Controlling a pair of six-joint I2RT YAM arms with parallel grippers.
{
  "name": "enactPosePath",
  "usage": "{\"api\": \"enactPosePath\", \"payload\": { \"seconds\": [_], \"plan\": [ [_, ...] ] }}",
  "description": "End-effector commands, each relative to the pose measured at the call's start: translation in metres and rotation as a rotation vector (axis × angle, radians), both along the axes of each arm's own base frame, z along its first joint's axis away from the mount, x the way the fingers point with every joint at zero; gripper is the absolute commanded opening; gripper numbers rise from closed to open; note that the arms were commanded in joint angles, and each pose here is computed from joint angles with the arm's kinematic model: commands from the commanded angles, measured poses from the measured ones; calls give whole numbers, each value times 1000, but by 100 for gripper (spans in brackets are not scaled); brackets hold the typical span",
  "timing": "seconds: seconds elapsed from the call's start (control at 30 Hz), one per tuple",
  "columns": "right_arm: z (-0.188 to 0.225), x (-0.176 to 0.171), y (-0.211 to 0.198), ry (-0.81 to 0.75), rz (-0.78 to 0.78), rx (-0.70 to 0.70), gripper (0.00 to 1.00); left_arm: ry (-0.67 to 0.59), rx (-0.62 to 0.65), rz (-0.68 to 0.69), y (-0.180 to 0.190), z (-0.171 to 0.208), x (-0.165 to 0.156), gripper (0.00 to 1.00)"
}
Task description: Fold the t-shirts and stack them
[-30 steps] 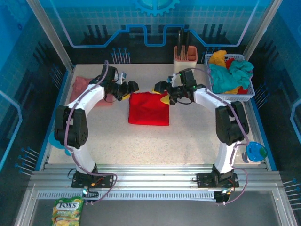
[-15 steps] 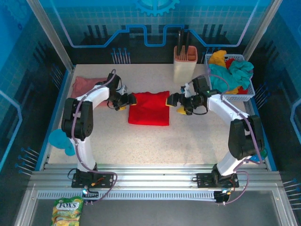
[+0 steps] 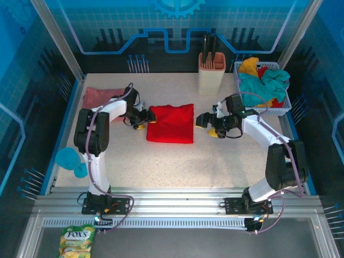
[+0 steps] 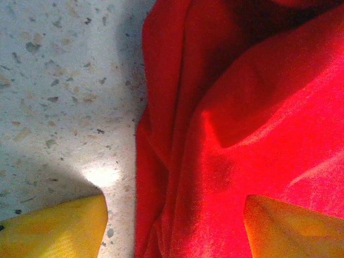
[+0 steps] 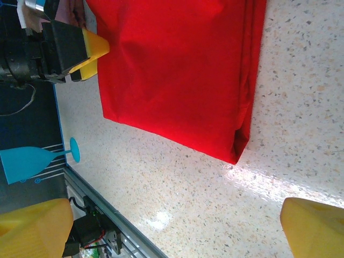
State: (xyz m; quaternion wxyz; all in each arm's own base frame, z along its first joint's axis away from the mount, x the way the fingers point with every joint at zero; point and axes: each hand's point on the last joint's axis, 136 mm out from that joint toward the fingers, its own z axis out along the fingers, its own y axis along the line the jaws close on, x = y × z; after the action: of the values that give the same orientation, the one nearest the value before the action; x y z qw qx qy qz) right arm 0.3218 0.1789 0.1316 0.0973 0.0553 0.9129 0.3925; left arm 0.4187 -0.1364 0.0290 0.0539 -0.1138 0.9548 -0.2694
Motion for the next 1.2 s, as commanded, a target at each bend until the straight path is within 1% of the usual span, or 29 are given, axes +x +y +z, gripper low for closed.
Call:
{"api": "enactPosePath", "payload": {
  "seconds": [0.0,0.2,0.3,0.33,0.47,0.57,0.7,0.83,0.9,1.0,1.17],
  "plan": [
    [-1,-4,-7,13,-14,-4,100,14,-167,-65,-43,-7,-2,68],
    [2,-6,-9,9,-12,-7,100,13,-203,-90,-51,2,-2,66],
    [2,-7,-10,7,-15,-6,100,25,-126,-89,-43,-5,-4,66],
    [3,-7,-10,6,-13,-4,100,30,-119,-91,-43,-7,-4,66],
    [2,-8,-12,10,-16,-3,100,35,-132,-95,-47,-10,-5,65],
    [3,-8,-13,8,-17,1,100,32,-151,-96,-50,-11,-2,62],
    [2,-9,-18,7,-24,-7,100,38,-164,-105,-53,-15,1,53],
    [2,-11,-24,10,-41,2,100,54,-154,-107,-53,-20,3,41],
    [2,-11,-27,10,-49,4,100,63,-149,-104,-52,-23,4,31],
    [4,-12,-33,9,-60,7,100,69,-114,-90,-48,-25,6,22],
    [5,-15,-41,9,-81,13,100,52,-33,-76,-38,-17,10,0]
  ]
}}
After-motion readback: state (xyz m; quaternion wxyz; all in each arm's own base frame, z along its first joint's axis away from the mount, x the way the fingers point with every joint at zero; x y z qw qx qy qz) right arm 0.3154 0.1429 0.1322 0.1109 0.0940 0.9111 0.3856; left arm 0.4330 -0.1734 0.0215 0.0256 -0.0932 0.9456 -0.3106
